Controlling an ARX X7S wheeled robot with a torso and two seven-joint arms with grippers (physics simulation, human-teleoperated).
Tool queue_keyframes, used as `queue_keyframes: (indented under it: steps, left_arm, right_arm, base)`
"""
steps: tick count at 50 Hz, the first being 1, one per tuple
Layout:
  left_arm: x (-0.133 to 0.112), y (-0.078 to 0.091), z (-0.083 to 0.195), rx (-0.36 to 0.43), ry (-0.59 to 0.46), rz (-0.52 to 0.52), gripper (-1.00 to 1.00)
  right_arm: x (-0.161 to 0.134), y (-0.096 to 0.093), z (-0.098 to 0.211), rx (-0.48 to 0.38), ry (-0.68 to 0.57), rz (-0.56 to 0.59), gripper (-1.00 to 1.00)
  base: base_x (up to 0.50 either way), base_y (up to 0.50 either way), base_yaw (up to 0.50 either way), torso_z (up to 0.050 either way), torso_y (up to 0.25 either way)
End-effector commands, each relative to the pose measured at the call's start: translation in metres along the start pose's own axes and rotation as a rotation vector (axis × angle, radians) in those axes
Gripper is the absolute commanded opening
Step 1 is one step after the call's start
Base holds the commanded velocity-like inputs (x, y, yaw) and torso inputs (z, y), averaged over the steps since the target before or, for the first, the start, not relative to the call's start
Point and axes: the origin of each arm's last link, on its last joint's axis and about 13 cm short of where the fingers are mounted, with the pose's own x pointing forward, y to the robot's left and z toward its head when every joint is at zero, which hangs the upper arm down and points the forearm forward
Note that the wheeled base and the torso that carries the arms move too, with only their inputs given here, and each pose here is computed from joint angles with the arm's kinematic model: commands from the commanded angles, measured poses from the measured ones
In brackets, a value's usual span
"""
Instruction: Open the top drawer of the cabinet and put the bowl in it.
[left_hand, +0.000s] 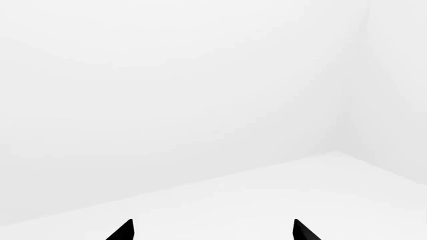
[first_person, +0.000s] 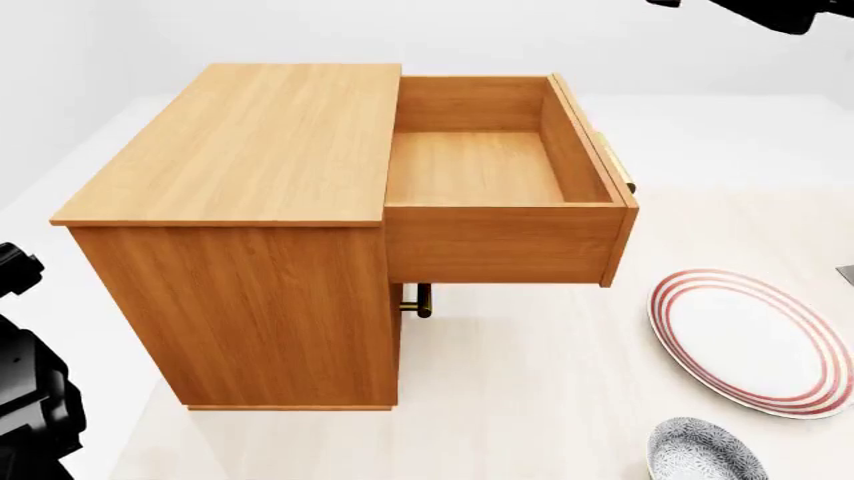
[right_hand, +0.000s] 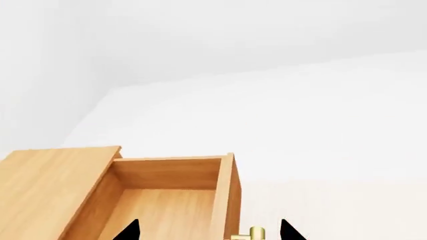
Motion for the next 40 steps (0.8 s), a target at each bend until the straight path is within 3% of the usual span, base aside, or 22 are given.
queue_keyframes:
  steps: [1,3,7,17,28,40]
  left_arm:
    - [0.001,0.001,0.001,-0.002,-0.004,0.001,1.0]
    - [0.001,0.001,0.001,-0.003,-0.004,0.001,1.0]
    - [0.001,0.001,0.0,-0.004,-0.004,0.002,1.0]
    - [0.001,0.001,0.0,-0.002,-0.004,0.002,1.0]
    - [0.001,0.002,0.001,-0.003,-0.006,0.002,1.0]
    - [0.0,0.001,0.0,-0.003,-0.004,-0.001,1.0]
  right_arm:
    - [-0.052,-0.013,0.013,-0.09,-0.292,-0.079,1.0]
    - [-0.07,-0.003,0.025,-0.063,-0.42,-0.029,1.0]
    - [-0.088,-0.012,0.017,-0.109,-0.455,-0.098,1.0]
    - [-0.112,-0.021,-0.035,-0.264,-0.25,-0.101,1.0]
    - [-0.124,-0.037,-0.086,-0.199,-0.117,-0.125,1.0]
    - [-0.13,-0.052,-0.131,-0.161,-0.099,-0.144,1.0]
  base:
    - [0.0,0.0,0.0,0.0,0.0]
    - [0.0,0.0,0.0,0.0,0.0]
    - [0.0,0.0,0.0,0.0,0.0]
    - [0.0,0.0,0.0,0.0,0.0]
    - [0.0,0.0,0.0,0.0,0.0]
    - [0.0,0.0,0.0,0.0,0.0]
